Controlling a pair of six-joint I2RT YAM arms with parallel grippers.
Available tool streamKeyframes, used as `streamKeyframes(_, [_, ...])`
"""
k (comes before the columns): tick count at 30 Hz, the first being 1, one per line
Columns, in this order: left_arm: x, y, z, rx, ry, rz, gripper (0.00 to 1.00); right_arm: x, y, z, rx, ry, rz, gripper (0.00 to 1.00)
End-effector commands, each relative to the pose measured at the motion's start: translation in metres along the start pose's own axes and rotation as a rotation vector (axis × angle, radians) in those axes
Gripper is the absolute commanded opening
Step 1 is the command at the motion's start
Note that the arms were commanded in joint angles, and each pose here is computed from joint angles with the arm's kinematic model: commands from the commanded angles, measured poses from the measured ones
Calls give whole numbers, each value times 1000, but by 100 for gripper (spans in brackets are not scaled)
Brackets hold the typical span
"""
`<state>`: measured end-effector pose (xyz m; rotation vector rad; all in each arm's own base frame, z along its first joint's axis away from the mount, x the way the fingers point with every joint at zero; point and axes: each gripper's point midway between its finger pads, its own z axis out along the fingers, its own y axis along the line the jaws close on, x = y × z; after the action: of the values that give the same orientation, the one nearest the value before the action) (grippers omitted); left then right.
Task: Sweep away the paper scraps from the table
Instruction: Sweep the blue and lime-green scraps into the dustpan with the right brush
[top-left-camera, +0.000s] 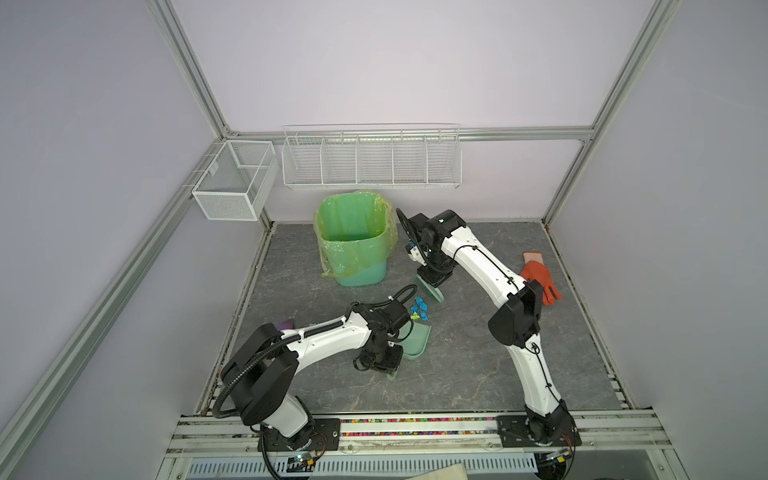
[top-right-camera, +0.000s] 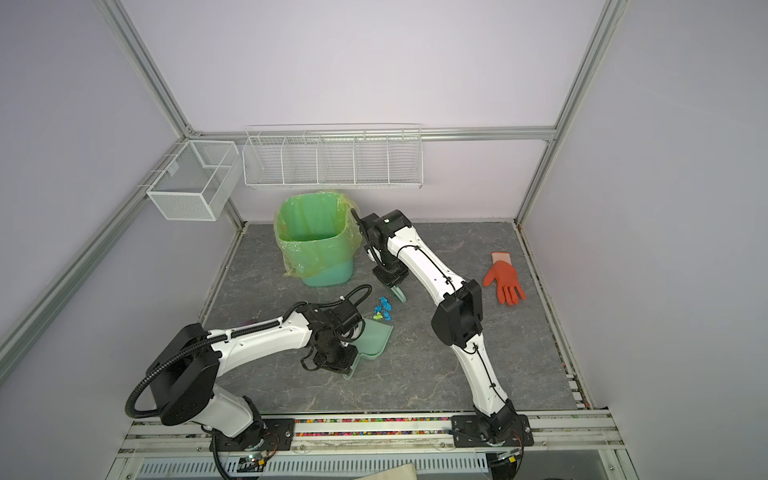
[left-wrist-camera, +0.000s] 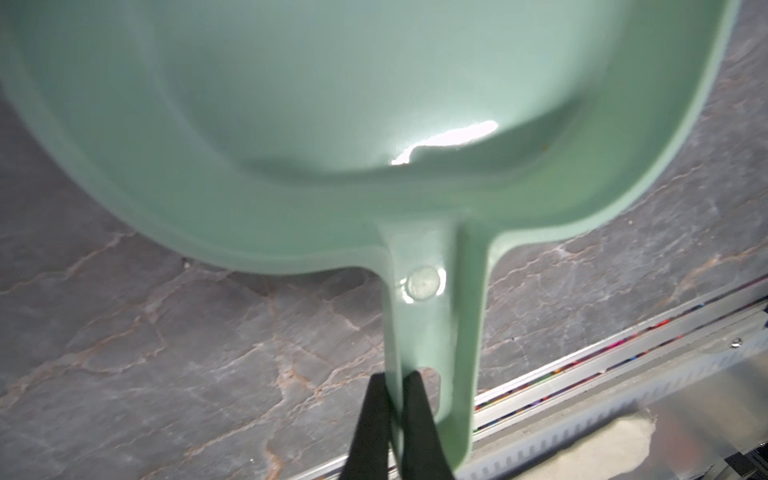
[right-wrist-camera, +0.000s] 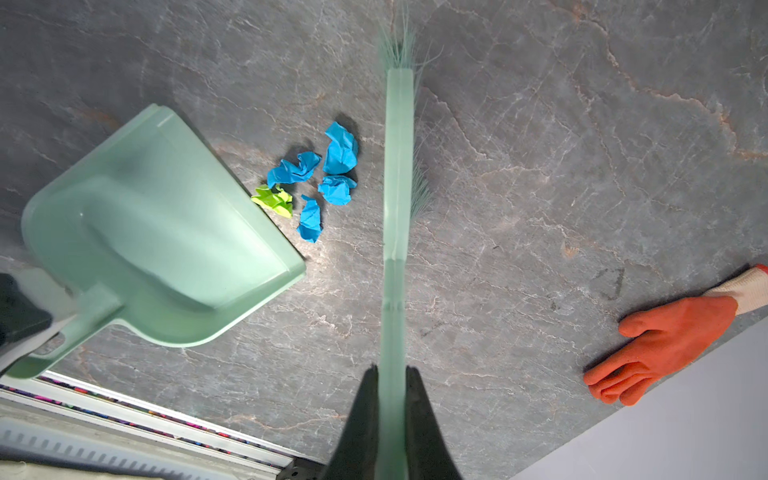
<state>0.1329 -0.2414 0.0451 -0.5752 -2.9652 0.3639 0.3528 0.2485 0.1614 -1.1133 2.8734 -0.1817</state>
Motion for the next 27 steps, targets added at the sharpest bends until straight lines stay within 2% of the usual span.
streamKeyframes(1, [-6, -5, -3, 12, -12, 19, 0, 7, 11, 7, -52, 50, -32, 7])
streamKeyframes(14, [-23, 0, -5, -8, -8, 25, 0, 38, 54, -9, -177, 71, -99, 7])
streamKeyframes(21, [-29, 10, 1, -13, 12, 19, 0, 59, 85, -32, -284, 24, -138, 7])
streamKeyframes(27, [-34, 10, 1, -21, 15, 38, 0, 71, 86, -35, -286, 7, -118, 7])
